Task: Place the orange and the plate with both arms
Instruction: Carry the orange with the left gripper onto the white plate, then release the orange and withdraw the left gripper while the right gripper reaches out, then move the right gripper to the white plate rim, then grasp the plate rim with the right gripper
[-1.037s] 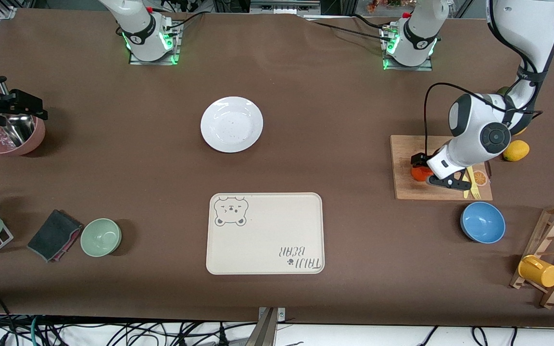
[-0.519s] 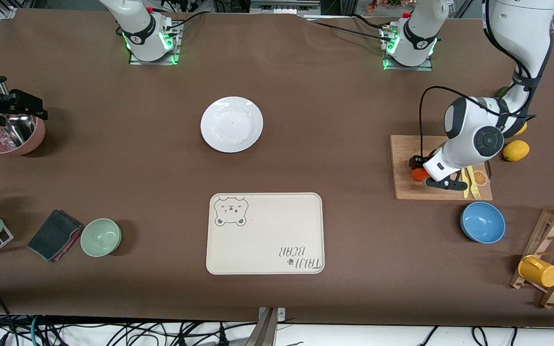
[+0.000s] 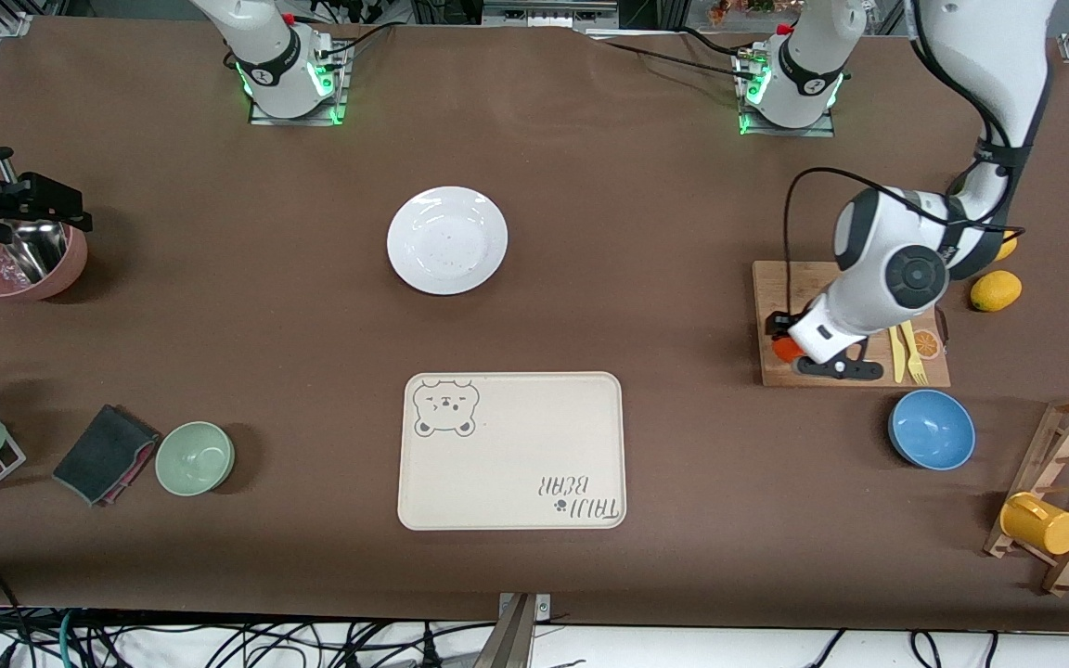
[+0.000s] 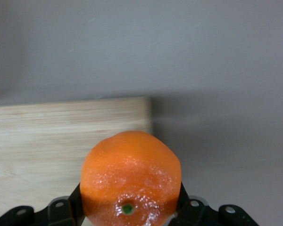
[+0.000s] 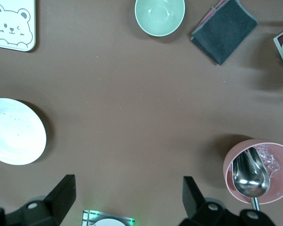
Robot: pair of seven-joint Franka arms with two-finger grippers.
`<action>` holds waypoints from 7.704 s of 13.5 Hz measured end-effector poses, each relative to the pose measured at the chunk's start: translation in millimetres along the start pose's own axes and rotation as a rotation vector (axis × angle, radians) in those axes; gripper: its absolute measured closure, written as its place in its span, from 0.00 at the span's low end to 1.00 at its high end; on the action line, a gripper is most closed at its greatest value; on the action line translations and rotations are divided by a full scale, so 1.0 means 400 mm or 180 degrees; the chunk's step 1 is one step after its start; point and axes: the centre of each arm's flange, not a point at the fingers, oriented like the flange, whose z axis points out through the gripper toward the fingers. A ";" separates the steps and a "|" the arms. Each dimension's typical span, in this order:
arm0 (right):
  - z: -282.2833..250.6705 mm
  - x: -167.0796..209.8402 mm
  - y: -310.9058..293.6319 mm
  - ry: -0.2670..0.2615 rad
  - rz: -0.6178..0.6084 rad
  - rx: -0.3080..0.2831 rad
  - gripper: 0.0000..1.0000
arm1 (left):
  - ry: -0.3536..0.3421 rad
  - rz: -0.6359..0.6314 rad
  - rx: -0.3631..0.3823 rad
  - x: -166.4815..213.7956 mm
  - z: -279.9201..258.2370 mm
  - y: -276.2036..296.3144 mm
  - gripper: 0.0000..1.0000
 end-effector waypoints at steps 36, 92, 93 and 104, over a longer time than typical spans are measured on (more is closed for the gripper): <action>0.116 0.075 0.040 -0.0138 0.0061 0.0036 0.00 | -0.0264 -0.0781 -0.0300 0.228 -0.343 0.095 0.00; 1.198 -0.271 -0.481 0.0677 0.0261 0.2702 0.61 | 0.0210 0.0059 -0.0146 -0.129 -0.782 -0.241 0.00; 1.205 -0.273 -0.482 0.0713 0.0258 0.2714 0.61 | 0.0210 0.0059 -0.0146 -0.129 -0.782 -0.241 0.00; 1.182 -0.222 -0.482 0.0855 0.0443 0.2817 0.94 | 0.0210 0.0059 -0.0146 -0.129 -0.782 -0.241 0.00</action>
